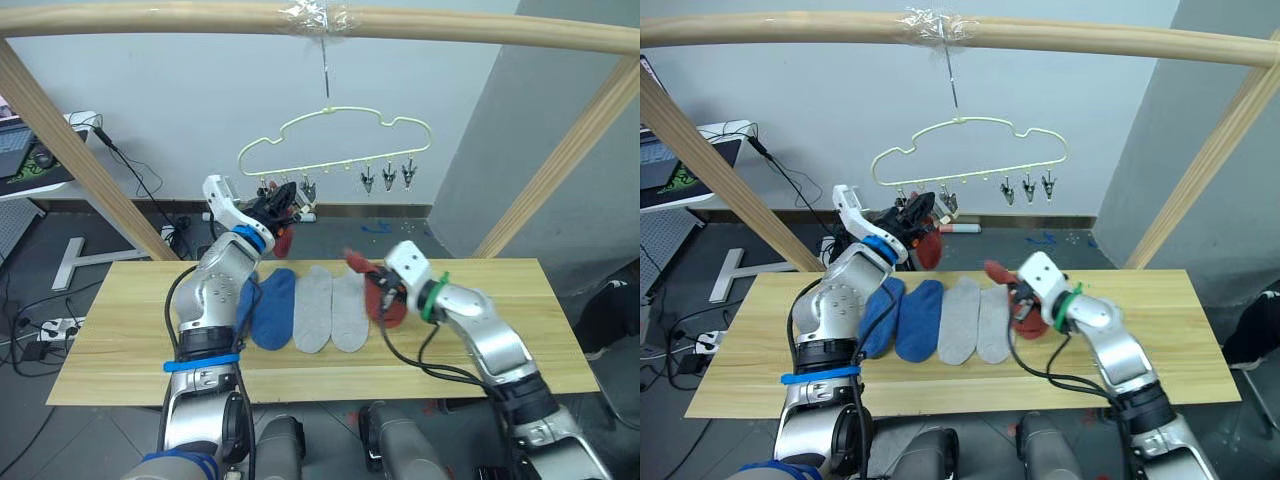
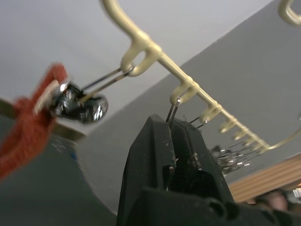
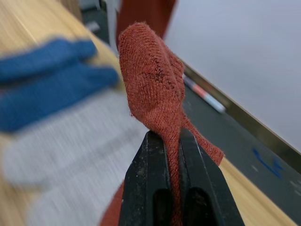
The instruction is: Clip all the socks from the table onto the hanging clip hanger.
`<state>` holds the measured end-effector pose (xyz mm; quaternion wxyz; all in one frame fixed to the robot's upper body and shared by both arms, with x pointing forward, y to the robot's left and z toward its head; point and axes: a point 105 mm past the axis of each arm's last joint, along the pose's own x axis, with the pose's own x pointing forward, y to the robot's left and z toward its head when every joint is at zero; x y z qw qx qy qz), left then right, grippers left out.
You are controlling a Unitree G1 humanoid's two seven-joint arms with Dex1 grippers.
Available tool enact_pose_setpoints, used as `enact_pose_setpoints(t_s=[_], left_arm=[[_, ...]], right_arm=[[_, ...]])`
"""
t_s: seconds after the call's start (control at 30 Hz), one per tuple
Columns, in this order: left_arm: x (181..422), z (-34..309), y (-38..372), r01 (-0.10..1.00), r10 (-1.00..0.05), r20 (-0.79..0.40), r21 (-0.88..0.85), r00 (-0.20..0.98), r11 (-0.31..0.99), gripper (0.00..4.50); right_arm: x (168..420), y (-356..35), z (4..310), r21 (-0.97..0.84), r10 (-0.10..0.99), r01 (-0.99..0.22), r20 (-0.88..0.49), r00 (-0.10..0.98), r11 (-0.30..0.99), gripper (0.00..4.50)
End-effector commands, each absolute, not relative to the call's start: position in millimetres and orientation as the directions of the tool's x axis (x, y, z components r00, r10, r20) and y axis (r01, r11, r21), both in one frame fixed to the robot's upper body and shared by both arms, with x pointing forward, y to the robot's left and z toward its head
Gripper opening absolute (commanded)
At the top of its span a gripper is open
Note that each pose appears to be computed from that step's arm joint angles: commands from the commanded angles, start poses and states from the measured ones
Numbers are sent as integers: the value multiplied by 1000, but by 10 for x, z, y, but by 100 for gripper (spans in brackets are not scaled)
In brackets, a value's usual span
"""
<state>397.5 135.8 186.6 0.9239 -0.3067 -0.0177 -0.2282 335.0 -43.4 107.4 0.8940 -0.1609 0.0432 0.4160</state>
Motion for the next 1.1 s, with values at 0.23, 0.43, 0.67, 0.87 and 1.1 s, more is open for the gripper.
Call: enact_pose_setpoints(t_s=[0.23, 0.43, 0.67, 0.87, 1.1], left_arm=[[3831, 1899, 1399, 431, -430, 162, -616, 888, 659, 0], [3750, 1908, 1330, 454, -454, 171, -619, 874, 640, 0], [3727, 1911, 1288, 468, -473, 172, -621, 864, 629, 0], [3723, 1909, 1269, 474, -482, 169, -616, 860, 630, 0], [3717, 1906, 1280, 475, -482, 169, -612, 860, 632, 0]], right_arm=[[3523, -93, 1476, -333, 708, -687, -76, 702, 646, 7], [3466, -47, 1497, -414, 712, -669, -69, 699, 617, 7], [3458, 31, 1575, -407, 715, -667, -47, 697, 624, 7], [3470, 57, 1629, -405, 712, -661, -32, 701, 632, 7], [3472, 86, 1646, -405, 713, -661, -29, 700, 632, 7]])
